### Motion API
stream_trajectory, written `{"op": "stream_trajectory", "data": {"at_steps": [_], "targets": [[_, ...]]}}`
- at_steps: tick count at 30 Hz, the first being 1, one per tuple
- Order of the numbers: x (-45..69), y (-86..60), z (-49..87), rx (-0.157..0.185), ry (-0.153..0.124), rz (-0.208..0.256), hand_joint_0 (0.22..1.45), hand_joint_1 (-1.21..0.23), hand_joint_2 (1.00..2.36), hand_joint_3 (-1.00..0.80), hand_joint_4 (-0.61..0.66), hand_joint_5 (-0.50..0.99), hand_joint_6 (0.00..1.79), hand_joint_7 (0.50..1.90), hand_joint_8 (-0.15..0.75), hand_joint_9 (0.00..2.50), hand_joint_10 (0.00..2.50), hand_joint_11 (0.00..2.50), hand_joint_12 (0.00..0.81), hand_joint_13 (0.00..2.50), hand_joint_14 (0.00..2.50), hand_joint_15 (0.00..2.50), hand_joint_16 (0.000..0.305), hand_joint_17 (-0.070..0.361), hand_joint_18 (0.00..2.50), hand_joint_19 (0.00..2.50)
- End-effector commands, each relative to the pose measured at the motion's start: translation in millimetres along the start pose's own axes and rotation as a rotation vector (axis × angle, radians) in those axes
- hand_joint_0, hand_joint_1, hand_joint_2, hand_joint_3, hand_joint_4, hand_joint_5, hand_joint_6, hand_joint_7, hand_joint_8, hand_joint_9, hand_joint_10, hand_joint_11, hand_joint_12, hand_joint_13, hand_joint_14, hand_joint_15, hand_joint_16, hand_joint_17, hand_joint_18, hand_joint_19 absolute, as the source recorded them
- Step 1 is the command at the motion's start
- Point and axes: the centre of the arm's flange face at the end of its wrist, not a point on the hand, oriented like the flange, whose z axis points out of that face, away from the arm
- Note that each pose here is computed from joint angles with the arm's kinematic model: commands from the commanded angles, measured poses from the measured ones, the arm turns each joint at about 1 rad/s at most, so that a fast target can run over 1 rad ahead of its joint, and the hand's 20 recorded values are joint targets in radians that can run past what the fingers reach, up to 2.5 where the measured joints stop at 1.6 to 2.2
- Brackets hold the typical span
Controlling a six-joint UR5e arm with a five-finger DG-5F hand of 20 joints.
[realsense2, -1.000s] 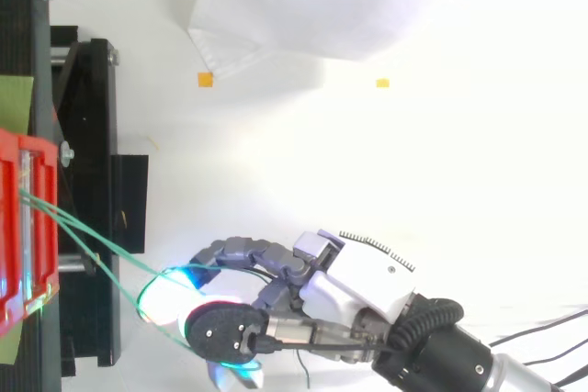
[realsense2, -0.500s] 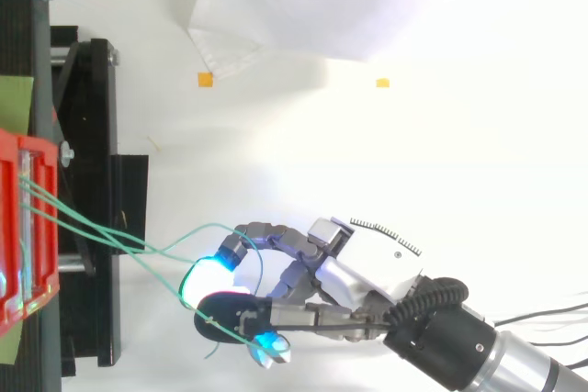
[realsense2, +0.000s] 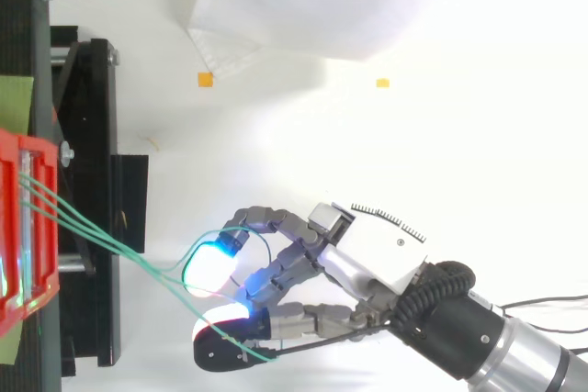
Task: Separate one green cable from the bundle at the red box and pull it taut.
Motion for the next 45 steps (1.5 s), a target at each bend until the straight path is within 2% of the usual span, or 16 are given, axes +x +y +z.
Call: {"op": "stream_trajectory", "data": {"at_steps": [1, 5, 6, 8, 9, 12, 14, 18, 19, 22, 24, 28, 32, 36, 41, 45], "targets": [[-1.8, 7.1, 0.5, -0.005, -0.002, -0.035, 0.37, -0.88, 1.00, -0.50, 0.34, -0.11, 0.50, 1.11, 0.406, 1.21, 0.02, 1.25, 0.457, 1.11, 0.02, 1.10, 0.092, 0.206, 1.00, 0.62], [-3.4, 11.1, 0.8, -0.008, -0.007, -0.107, 0.33, -0.61, 1.00, -0.50, 0.35, -0.06, 0.50, 1.16, 0.431, 1.28, 0.02, 1.22, 0.493, 1.16, 0.02, 1.08, 0.097, 0.219, 1.07, 0.62], [-6.2, 12.7, 2.5, -0.009, -0.013, -0.169, 0.33, -0.59, 1.00, -0.50, 0.35, -0.06, 0.50, 1.17, 0.435, 1.29, 0.02, 1.22, 0.490, 1.17, 0.02, 1.08, 0.097, 0.219, 1.07, 0.62], [-8.3, 16.9, 3.5, -0.012, -0.016, -0.211, 0.32, -0.39, 1.00, -0.50, 0.36, -0.04, 0.50, 1.17, 0.432, 1.35, 0.02, 1.21, 0.494, 1.21, 0.02, 1.07, 0.098, 0.222, 1.09, 0.62], [-9.5, 18.5, 4.5, -0.011, -0.016, -0.234, 0.32, -0.38, 1.00, -0.50, 0.36, -0.04, 0.50, 1.17, 0.425, 1.36, 0.02, 1.20, 0.495, 1.21, 0.02, 1.08, 0.099, 0.223, 1.11, 0.62], [-11.9, 30.5, 4.6, -0.020, -0.018, -0.246, 0.32, -0.19, 1.00, -0.50, 0.39, -0.03, 0.50, 1.15, 0.409, 1.42, 0.02, 1.13, 0.494, 1.25, 0.02, 1.06, 0.100, 0.225, 1.14, 0.62], [-12.9, 39.9, 2.6, -0.026, -0.018, -0.252, 0.31, -0.09, 1.00, -0.50, 0.40, -0.05, 0.50, 1.02, 0.401, 1.43, 0.02, 1.10, 0.494, 1.26, 0.02, 1.06, 0.101, 0.226, 1.15, 0.61], [-17.7, 54.1, 2.9, -0.032, -0.027, -0.346, 0.31, -0.07, 1.00, -0.50, 0.38, -0.07, 0.50, 0.92, 0.401, 1.40, 0.02, 1.07, 0.495, 1.27, 0.02, 1.04, 0.101, 0.228, 1.16, 0.60], [-17.7, 60.7, 1.4, -0.037, -0.027, -0.397, 0.31, -0.07, 1.00, -0.50, 0.40, -0.07, 0.50, 0.92, 0.400, 1.40, 0.02, 1.06, 0.496, 1.26, 0.02, 1.05, 0.101, 0.228, 1.16, 0.60], [-18.5, 69.6, -0.2, -0.045, -0.028, -0.433, 0.32, -0.07, 1.00, -0.50, 0.41, -0.05, 0.50, 0.97, 0.394, 1.43, 0.02, 1.07, 0.487, 1.27, 0.02, 1.03, 0.100, 0.224, 1.15, 0.61], [-19.6, 74.4, -0.3, -0.049, -0.030, -0.431, 0.33, -0.12, 1.00, -0.50, 0.40, -0.04, 0.50, 1.01, 0.394, 1.45, 0.02, 1.08, 0.488, 1.27, 0.02, 1.03, 0.098, 0.221, 1.14, 0.62], [-22.1, 79.5, 0.8, -0.050, -0.027, -0.438, 0.42, -0.53, 1.00, -0.50, 0.33, -0.07, 0.50, 1.02, 0.368, 1.35, 0.02, 1.13, 0.442, 1.18, 0.02, 1.07, 0.088, 0.198, 1.01, 0.67], [-23.6, 79.1, 3.5, -0.041, -0.009, -0.449, 0.51, -0.72, 1.00, -0.50, 0.30, -0.09, 0.50, 1.03, 0.343, 1.27, 0.03, 1.14, 0.395, 1.11, 0.02, 1.08, 0.078, 0.175, 0.89, 0.72], [-23.1, 79.3, 4.8, -0.036, 0.009, -0.450, 0.59, -0.83, 1.01, -0.39, 0.28, -0.09, 0.50, 1.08, 0.327, 1.24, 0.03, 1.16, 0.370, 1.07, 0.02, 1.10, 0.070, 0.159, 0.82, 0.75], [-25.0, 80.0, 8.9, -0.029, 0.034, -0.443, 0.63, -0.94, 1.02, -0.08, 0.30, -0.13, 0.50, 1.04, 0.343, 1.12, 0.02, 1.14, 0.389, 1.00, 0.02, 1.07, 0.072, 0.162, 0.75, 0.73], [-27.2, 80.8, 12.3, -0.024, 0.048, -0.440, 0.64, -0.98, 1.02, -0.02, 0.30, -0.16, 0.50, 1.01, 0.354, 0.99, 0.02, 1.10, 0.405, 0.92, 0.02, 1.03, 0.075, 0.169, 0.70, 0.71]]}}
